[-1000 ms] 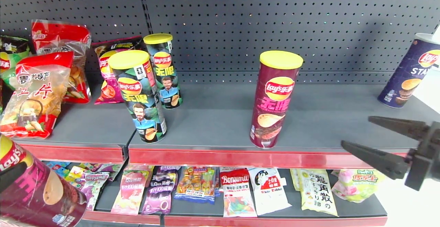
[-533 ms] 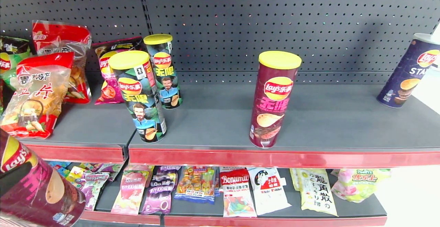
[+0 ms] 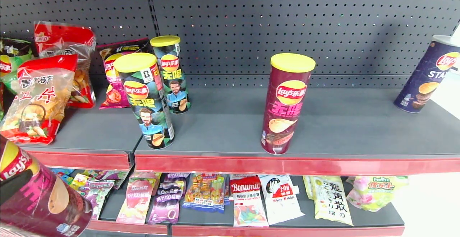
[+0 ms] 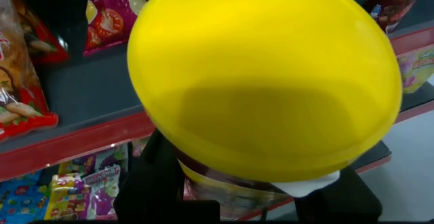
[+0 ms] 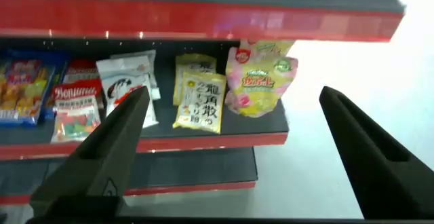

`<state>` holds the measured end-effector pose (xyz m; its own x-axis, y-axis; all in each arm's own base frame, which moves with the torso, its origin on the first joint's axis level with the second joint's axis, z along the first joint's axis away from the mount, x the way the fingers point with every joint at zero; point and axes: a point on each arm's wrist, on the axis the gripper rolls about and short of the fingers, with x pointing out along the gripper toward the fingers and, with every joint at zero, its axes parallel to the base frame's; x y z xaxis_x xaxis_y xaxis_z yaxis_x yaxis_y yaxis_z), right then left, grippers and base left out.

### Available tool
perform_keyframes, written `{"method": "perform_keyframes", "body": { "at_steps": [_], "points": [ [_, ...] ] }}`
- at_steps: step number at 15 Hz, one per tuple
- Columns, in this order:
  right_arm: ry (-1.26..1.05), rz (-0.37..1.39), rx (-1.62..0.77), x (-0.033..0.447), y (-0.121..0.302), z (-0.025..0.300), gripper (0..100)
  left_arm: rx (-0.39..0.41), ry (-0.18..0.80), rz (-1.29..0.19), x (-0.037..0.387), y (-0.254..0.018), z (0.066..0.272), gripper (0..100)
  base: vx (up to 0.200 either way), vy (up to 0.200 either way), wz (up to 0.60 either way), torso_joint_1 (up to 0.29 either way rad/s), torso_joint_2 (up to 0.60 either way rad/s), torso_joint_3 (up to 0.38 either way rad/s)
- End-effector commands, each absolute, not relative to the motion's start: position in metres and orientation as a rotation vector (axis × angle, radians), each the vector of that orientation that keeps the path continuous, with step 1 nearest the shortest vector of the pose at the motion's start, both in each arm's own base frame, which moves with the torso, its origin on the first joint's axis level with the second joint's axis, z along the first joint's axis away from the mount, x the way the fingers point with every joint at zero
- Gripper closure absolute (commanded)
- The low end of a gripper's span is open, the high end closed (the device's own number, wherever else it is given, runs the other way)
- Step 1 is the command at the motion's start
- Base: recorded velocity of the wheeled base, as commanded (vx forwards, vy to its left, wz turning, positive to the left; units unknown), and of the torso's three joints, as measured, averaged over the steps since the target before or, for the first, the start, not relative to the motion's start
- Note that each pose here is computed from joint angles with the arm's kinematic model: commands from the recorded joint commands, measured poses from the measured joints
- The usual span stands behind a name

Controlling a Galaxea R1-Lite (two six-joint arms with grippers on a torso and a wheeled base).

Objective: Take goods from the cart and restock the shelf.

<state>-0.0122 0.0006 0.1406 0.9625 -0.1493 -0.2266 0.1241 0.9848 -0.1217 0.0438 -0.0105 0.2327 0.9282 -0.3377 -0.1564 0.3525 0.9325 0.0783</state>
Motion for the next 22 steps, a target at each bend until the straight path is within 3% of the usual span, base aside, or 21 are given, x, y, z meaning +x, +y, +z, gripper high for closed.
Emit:
{"method": "perform_keyframes", "body": {
  "at_steps": [1,4,6,9,22],
  "points": [
    [0.183,-0.085,-0.133,-0.026,0.002,0.093,0,0.087,0.146,-0.354,0.042,-0.010,0.230,100,0.000,0.000,0.00,0.000,0.00,0.000],
    [0.078,-0.097,-0.141,-0.017,0.001,0.085,0,0.058,0.135,-0.351,0.036,-0.009,0.227,100,0.000,0.000,0.00,0.000,0.00,0.000],
    [0.037,-0.202,-0.126,-0.015,-0.001,0.085,0,0.058,0.130,-0.351,0.034,-0.009,0.226,100,0.000,0.000,0.00,0.000,0.00,0.000],
    [0.041,-0.037,-0.050,-0.015,0.002,0.083,0,0.058,0.116,-0.361,0.030,-0.009,0.226,100,0.000,0.000,0.00,0.000,0.00,0.000],
    [0.095,-0.058,0.008,-0.015,0.002,0.077,0,0.056,0.108,-0.407,0.022,-0.009,0.218,100,0.000,0.000,-0.05,0.000,0.00,0.000]
  ]
}}
